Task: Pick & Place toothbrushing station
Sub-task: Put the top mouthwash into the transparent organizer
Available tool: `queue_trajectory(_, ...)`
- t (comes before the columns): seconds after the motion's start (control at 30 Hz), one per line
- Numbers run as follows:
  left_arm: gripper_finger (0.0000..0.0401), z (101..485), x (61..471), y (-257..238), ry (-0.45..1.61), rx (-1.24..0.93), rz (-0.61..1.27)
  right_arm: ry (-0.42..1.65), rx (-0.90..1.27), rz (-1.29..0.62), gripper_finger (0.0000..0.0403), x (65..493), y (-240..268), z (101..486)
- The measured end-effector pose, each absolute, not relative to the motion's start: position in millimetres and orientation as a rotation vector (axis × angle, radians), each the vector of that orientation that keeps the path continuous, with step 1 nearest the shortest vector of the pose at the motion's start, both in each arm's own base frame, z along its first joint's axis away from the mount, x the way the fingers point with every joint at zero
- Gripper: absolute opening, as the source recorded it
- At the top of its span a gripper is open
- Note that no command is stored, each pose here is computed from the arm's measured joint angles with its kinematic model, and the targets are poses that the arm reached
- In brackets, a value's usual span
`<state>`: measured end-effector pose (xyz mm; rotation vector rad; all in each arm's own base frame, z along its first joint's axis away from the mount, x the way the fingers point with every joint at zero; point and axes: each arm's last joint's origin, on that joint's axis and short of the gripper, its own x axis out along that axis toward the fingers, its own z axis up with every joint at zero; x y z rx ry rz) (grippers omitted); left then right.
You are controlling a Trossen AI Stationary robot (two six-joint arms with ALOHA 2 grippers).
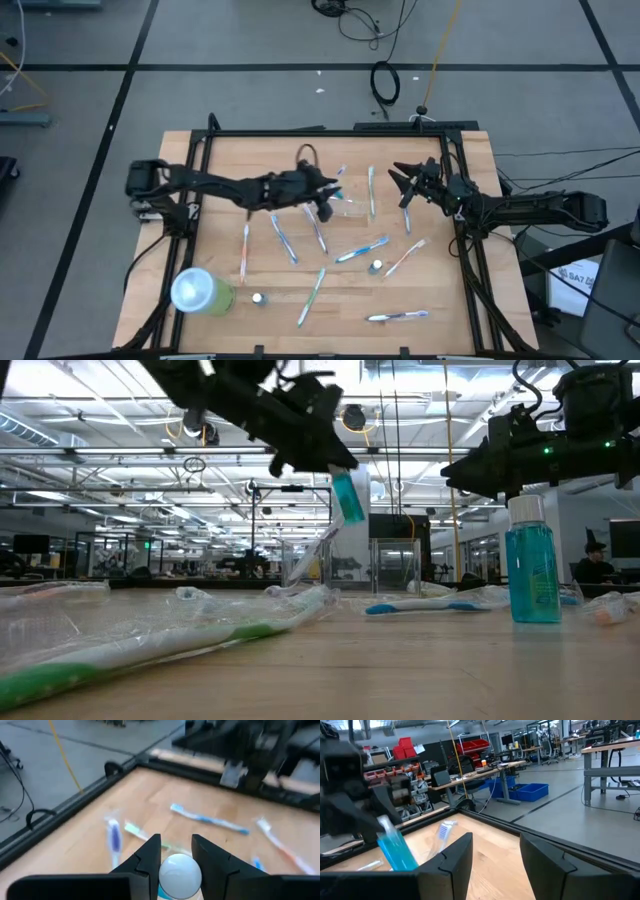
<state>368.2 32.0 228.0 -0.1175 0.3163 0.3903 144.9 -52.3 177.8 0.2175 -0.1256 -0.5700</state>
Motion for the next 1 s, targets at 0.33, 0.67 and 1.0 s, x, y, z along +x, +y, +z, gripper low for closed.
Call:
queue_trajectory(0.33,0.0099,198.6,388.8,40.6,0.483,-0.106,0.465,-0.122,0.217,-0.571,0.0160,144.9,-52.3,177.5)
queue_trajectory(0.67,0.0099,190.8,382.5,55.8,0.567,-0.120,0.514,-0.116,0.217,-0.572,0.0160,144.9,-52.3,176.9)
queue_trajectory(1.0,0.0100,189.1,381.0,57.6,0.592,-0.112,0.507,-0.115,0.217,-0.571,0.0160,144.9,-52.3,176.9)
